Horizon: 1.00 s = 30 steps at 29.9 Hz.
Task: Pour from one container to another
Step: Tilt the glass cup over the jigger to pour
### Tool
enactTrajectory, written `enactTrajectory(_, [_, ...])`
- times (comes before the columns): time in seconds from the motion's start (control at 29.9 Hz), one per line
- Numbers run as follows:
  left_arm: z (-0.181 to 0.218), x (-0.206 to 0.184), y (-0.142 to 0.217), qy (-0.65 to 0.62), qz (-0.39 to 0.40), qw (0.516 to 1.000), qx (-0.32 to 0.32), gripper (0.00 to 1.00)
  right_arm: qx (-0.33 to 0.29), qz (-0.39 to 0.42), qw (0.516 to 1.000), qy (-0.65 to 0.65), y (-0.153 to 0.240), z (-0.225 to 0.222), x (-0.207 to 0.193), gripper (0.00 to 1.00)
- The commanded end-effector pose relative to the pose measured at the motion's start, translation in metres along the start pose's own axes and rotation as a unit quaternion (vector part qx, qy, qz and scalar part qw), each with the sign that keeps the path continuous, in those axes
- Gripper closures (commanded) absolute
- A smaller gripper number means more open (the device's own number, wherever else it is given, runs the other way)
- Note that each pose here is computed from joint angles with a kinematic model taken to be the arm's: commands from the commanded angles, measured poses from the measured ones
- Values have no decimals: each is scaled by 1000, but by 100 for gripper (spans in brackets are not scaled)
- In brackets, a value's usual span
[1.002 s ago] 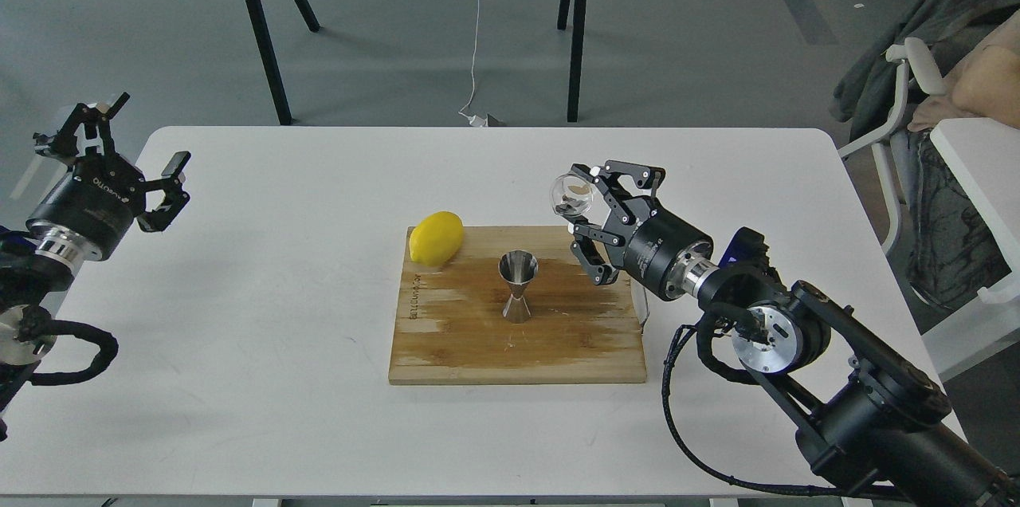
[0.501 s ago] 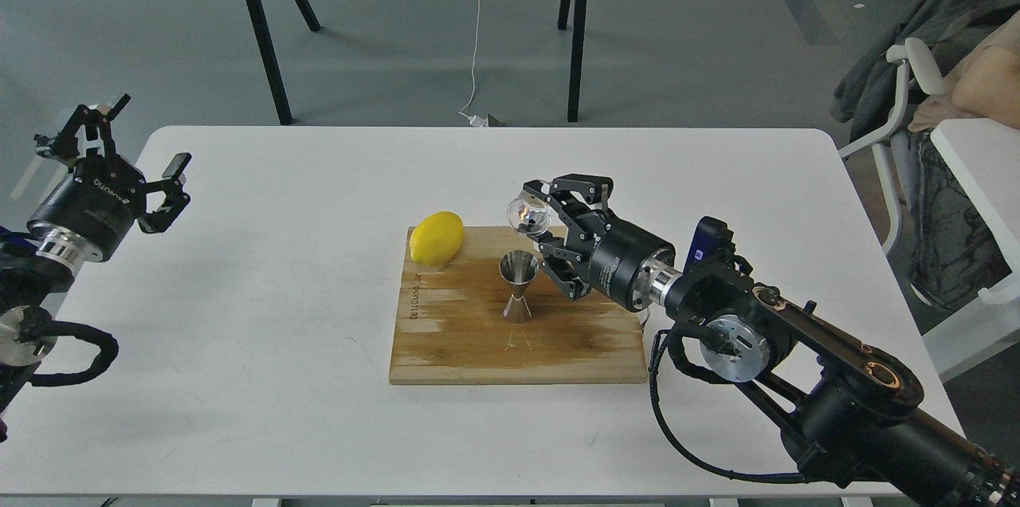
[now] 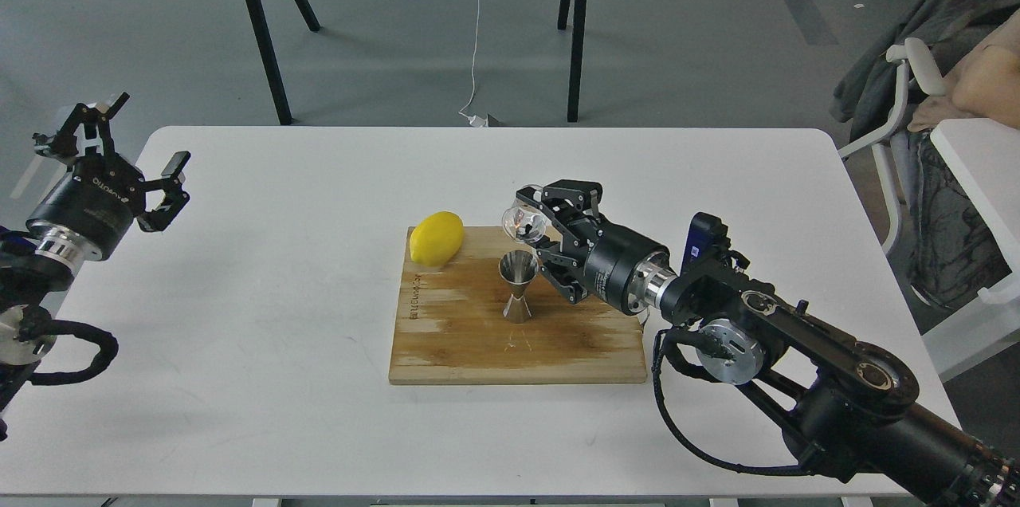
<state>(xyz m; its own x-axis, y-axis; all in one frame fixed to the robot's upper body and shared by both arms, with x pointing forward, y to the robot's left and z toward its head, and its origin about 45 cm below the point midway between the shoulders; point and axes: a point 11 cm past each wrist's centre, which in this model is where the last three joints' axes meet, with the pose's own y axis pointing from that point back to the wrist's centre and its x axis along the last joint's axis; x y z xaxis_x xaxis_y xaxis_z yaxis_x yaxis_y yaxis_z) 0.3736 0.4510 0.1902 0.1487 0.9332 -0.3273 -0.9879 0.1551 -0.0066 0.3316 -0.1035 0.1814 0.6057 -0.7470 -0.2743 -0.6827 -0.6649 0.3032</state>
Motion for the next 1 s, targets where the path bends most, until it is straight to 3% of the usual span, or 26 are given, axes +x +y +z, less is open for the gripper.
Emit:
enactTrajectory(0.0, [0,0,0,1,0,1000,0,1,-6,-2,1000,11,0,4,-2,66])
enactTrajectory(0.97, [1,1,0,0,2,1000,-1,1,-19,1,992,125,-8,4,0,66])
